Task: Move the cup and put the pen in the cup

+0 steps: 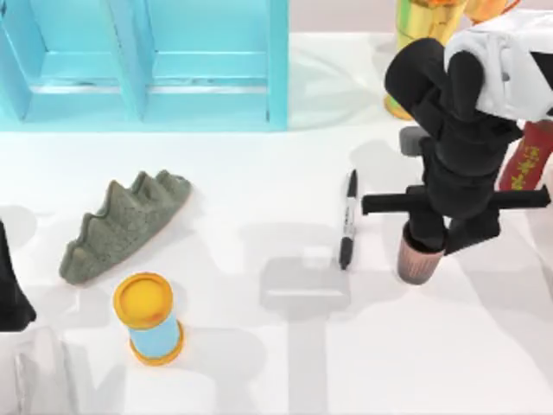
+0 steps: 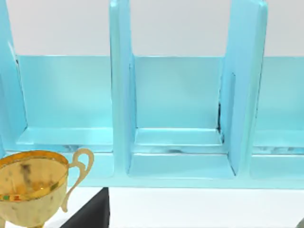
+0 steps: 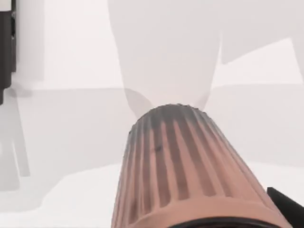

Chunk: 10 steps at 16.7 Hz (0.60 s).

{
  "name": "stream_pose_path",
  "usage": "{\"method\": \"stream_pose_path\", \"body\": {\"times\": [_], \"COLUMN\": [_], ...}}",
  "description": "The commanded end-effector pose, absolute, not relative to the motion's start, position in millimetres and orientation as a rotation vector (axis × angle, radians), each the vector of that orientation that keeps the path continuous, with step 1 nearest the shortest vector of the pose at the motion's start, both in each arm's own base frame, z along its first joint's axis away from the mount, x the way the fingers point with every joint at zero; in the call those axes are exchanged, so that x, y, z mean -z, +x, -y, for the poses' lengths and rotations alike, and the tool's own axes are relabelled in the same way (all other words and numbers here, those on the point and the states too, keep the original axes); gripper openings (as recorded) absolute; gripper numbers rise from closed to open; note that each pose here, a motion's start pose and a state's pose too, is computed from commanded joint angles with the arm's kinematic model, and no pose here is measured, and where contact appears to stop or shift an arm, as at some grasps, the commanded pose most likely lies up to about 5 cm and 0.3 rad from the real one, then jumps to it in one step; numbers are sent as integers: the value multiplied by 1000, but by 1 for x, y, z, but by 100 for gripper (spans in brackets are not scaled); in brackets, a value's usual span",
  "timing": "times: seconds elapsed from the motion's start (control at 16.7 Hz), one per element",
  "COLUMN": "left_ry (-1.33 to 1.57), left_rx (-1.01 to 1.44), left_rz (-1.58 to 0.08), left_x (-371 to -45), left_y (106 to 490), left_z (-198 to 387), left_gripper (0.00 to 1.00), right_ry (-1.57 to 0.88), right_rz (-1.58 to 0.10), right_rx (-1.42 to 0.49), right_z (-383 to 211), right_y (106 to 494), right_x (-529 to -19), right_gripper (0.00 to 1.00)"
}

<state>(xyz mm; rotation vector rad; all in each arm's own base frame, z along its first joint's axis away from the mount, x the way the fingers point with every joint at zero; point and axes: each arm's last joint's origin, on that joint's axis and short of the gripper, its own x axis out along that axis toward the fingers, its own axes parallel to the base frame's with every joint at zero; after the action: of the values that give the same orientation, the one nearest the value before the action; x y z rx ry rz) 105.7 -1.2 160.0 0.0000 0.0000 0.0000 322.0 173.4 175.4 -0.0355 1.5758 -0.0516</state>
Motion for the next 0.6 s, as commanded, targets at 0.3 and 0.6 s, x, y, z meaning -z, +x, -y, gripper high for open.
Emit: {"method": "stream_pose_path", "body": {"times": [0.3,0.6], "left_ry": [0,0], "left_rx": [0,0], "left_rz": [0,0], "left_x": [-160,-160], "left_y": [106,106], "left_z": [1,1], "left_gripper": [100,100], "right_ry": [-35,-35], "right_rz": [-1576,-1576], "right_rx": [52,52], "right_z": [-173,-173], "right_y": [322,322], "right_x": [-175,-175], "right_gripper": [45,83]}}
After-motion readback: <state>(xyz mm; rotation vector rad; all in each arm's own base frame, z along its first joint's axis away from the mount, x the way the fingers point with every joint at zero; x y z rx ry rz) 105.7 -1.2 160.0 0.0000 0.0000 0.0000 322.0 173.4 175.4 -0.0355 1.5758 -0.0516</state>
